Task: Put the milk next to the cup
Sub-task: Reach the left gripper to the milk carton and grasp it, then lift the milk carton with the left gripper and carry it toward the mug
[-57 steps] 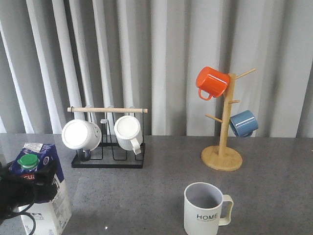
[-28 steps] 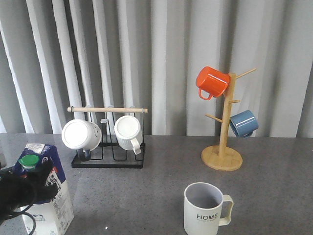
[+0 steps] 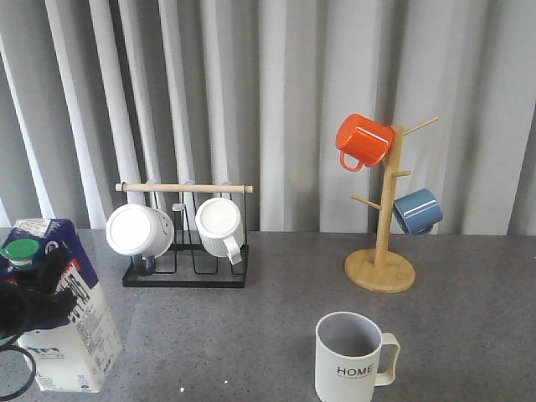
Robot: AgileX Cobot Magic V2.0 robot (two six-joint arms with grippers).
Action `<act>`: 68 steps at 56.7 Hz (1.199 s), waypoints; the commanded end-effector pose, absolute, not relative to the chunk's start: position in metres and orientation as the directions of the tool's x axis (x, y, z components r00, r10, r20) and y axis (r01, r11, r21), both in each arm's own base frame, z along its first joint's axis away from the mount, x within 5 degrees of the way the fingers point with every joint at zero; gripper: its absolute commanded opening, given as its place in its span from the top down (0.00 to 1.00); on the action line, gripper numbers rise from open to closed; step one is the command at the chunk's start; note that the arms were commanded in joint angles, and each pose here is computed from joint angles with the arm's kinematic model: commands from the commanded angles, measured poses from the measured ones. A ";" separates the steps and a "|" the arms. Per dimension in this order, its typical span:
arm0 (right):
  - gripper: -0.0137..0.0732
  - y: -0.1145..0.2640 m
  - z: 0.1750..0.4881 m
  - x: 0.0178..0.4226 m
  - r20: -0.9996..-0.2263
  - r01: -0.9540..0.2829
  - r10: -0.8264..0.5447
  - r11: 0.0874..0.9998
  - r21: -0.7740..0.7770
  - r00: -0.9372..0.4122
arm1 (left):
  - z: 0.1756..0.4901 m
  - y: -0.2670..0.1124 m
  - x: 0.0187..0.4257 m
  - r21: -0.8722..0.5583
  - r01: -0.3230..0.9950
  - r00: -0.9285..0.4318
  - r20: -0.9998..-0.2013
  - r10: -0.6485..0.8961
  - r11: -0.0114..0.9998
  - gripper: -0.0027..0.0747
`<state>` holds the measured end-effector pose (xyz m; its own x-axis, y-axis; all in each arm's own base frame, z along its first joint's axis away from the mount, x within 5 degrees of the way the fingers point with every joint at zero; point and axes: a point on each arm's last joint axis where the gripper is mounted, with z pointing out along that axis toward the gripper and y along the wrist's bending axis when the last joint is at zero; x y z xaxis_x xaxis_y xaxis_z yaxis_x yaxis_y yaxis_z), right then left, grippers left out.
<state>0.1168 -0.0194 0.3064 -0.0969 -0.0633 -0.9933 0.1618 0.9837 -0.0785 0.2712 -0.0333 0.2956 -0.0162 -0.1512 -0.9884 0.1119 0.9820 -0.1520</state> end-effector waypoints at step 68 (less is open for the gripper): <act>0.85 -0.018 0.319 0.117 -0.996 0.153 -0.082 0.985 -0.085 -0.025 | 0.361 -0.190 0.292 -0.227 0.468 0.022 -0.963 -0.268 0.854 0.65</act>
<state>0.1168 -0.0194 0.3064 -0.0971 -0.0633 -0.9933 0.1619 0.9837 -0.0785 0.2929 -0.1876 0.3349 -0.1126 -0.2026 -0.9728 0.4790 0.8467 -0.2318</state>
